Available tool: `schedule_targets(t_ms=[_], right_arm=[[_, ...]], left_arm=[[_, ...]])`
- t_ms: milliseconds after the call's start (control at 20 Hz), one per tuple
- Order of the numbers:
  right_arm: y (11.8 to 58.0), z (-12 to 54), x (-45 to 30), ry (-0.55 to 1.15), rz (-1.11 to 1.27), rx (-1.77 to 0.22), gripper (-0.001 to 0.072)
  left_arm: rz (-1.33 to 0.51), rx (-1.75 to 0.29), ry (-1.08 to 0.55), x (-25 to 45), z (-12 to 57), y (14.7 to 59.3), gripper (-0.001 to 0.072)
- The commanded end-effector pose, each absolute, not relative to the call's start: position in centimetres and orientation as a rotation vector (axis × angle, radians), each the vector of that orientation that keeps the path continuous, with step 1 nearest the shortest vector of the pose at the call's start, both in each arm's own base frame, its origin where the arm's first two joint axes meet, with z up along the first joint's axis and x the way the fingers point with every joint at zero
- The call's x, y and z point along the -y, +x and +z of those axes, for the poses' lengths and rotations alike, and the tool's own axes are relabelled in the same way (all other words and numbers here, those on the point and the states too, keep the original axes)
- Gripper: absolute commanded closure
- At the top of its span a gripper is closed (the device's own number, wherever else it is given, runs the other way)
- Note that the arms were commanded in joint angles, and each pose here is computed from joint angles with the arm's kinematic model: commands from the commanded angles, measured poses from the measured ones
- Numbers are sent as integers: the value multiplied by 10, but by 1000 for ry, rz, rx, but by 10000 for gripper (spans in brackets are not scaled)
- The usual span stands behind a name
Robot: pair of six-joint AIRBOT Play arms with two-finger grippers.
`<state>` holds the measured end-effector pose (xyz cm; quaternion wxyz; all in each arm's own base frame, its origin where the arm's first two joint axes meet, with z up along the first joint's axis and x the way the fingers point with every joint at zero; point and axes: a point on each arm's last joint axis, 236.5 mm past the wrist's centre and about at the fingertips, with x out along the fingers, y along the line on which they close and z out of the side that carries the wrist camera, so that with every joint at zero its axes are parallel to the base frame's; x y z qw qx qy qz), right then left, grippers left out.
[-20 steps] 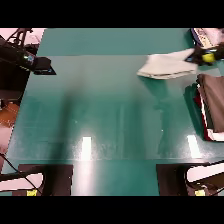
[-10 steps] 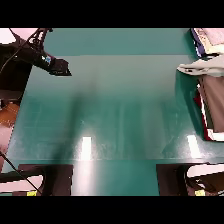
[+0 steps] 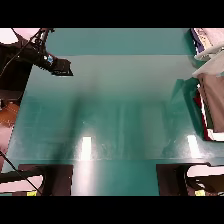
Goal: Fold the shirts.
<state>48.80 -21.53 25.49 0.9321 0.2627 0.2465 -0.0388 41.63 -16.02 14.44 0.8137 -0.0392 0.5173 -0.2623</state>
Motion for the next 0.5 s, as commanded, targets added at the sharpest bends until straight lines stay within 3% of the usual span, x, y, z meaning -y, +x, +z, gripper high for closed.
schedule_targets(t_ms=[0,450], right_arm=[[460,264,216,521,-125,-501,696],[375,242,203,596,-194,-605,695]], left_arm=[[-558,-1104,-85,160,144,416,683],[-563,-1115,-81,160,143,414,683]])
